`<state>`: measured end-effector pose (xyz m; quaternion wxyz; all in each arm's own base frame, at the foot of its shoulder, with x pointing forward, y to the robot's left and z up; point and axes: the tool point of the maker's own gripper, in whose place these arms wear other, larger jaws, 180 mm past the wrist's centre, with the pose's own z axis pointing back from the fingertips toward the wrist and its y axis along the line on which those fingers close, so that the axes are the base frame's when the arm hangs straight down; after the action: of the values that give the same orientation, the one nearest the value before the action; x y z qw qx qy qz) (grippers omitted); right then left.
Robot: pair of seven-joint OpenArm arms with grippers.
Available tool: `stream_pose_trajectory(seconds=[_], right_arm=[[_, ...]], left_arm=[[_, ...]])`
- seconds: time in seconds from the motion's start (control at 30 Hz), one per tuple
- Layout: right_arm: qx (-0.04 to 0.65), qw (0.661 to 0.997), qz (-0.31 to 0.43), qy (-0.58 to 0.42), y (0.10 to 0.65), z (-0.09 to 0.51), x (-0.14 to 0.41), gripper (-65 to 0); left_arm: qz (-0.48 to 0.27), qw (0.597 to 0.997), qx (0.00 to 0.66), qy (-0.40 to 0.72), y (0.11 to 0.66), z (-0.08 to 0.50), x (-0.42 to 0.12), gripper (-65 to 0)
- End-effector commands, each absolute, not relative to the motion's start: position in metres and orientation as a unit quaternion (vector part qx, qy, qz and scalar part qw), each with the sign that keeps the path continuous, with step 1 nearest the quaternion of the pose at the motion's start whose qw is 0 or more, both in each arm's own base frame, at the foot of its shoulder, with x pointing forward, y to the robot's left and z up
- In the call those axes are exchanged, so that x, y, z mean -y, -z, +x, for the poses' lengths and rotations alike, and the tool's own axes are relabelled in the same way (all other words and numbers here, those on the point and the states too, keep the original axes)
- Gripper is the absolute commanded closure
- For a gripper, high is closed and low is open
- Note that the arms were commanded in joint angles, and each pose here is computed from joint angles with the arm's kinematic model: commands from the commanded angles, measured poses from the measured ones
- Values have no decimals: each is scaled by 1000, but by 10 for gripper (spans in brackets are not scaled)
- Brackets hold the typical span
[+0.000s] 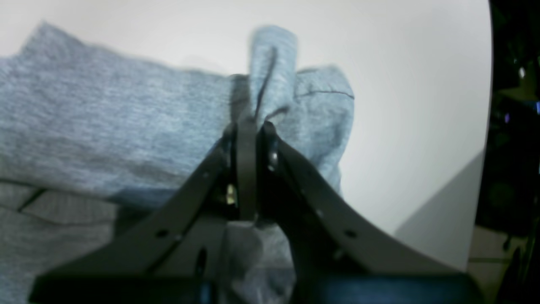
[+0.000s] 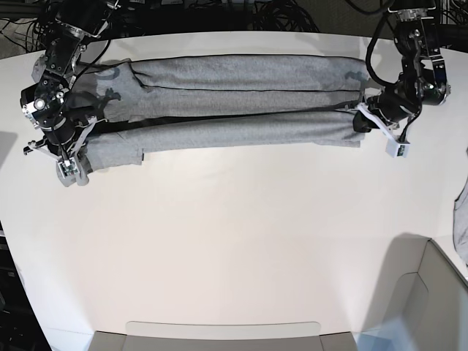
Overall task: Fold the T-shirt properly
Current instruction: 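Fold the held hem over the shirt toward the folded shoulder edge, then lower the hem onto the folded shirt and press it flat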
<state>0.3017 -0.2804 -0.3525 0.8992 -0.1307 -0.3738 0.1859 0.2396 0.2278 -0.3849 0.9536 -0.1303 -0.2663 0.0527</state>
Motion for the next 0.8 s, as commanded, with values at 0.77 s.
stream_pose_trajectory(seconds=[0.77], right_arm=[[374,892,-162,-194,338,259,269,0]], left_arm=[[-123,954,270,-42,379,231,-230,0]])
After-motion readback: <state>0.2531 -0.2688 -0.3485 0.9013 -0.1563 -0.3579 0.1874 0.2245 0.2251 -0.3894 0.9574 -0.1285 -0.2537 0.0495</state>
